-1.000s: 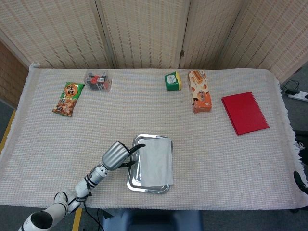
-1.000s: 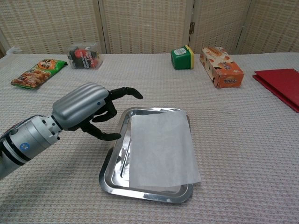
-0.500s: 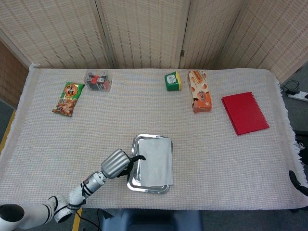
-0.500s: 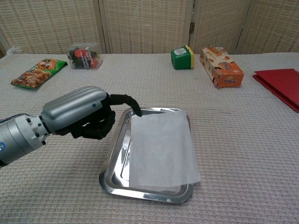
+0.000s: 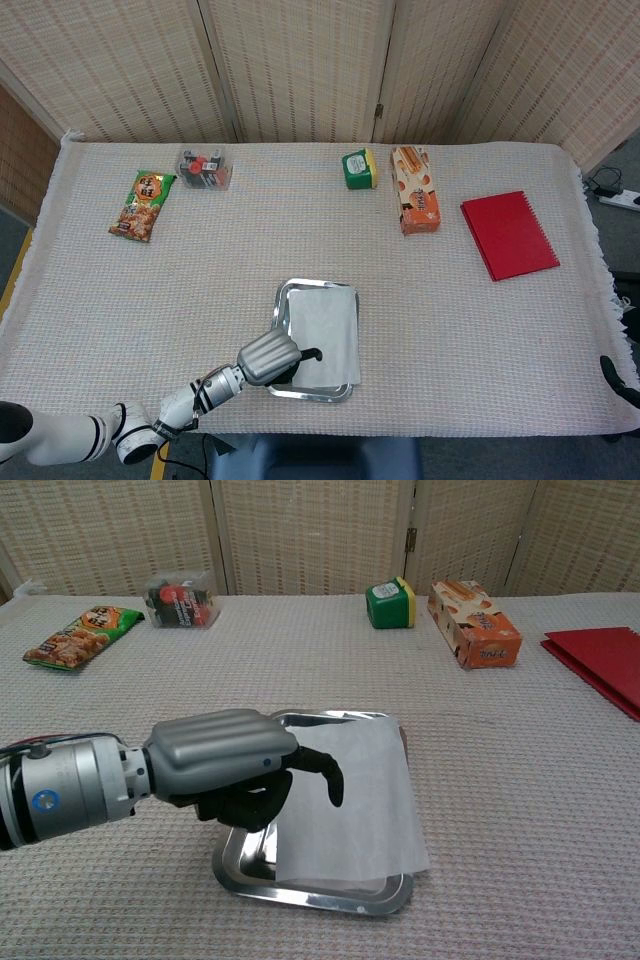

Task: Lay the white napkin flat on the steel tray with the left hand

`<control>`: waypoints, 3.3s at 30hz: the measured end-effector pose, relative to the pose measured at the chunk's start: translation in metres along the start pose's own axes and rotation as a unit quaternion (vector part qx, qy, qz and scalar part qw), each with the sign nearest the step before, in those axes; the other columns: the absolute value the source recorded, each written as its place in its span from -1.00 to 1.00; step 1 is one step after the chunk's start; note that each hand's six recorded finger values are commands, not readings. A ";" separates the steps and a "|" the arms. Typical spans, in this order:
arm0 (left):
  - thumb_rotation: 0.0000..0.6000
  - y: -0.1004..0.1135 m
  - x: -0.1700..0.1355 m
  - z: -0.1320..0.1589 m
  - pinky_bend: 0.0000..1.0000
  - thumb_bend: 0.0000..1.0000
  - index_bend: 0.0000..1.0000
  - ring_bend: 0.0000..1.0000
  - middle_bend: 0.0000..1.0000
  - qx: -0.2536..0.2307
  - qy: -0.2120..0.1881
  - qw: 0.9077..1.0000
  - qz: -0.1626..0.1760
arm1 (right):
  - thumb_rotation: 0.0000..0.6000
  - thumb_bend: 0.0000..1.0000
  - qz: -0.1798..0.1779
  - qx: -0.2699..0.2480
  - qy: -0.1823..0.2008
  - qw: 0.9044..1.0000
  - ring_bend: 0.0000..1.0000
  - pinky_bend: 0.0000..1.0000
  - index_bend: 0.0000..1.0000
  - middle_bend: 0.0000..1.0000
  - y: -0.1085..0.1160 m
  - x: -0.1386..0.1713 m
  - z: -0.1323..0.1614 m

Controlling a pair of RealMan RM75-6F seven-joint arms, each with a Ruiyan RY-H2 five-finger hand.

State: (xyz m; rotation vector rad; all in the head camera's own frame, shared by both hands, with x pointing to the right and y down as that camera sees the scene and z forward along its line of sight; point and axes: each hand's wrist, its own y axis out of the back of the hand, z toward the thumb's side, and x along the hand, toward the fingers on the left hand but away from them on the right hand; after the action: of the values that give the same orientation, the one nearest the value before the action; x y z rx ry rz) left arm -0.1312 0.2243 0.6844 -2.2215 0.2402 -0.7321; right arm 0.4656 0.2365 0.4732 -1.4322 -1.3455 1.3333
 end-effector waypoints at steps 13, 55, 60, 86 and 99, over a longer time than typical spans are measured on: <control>0.74 -0.014 0.019 0.014 1.00 1.00 -0.29 1.00 1.00 0.027 -0.012 1.000 -0.008 | 1.00 -0.32 -0.005 -0.005 0.003 1.000 -1.00 -1.00 -1.00 -1.00 0.003 0.000 0.001; 0.46 -0.048 0.009 0.009 1.00 1.00 -0.21 1.00 1.00 0.095 -0.001 0.995 -0.037 | 1.00 -0.32 -0.010 -0.010 0.011 1.000 -1.00 -1.00 -1.00 -1.00 0.009 0.003 0.003; 0.47 -0.046 0.006 0.006 1.00 1.00 -0.21 1.00 1.00 0.100 0.003 0.994 -0.035 | 1.00 -0.32 -0.006 -0.008 0.013 1.000 -1.00 -1.00 -1.00 -1.00 0.006 0.003 0.005; 0.45 -0.045 -0.006 -0.004 1.00 1.00 -0.16 1.00 1.00 0.114 0.022 0.993 -0.038 | 1.00 -0.32 -0.006 -0.005 0.016 1.000 -1.00 -1.00 -1.00 -1.00 0.005 0.003 0.007; 0.47 -0.049 -0.011 0.003 1.00 1.00 -0.16 1.00 1.00 0.111 0.021 0.993 -0.041 | 1.00 -0.32 -0.006 -0.007 0.020 1.000 -1.00 -1.00 -1.00 -1.00 0.005 0.005 0.009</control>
State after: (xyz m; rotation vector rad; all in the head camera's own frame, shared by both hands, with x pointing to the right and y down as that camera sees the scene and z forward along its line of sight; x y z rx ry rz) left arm -0.1419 0.2638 0.7136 -2.0151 0.0833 -0.8113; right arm 0.4571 0.2394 0.4659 -1.4498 -1.3388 1.2830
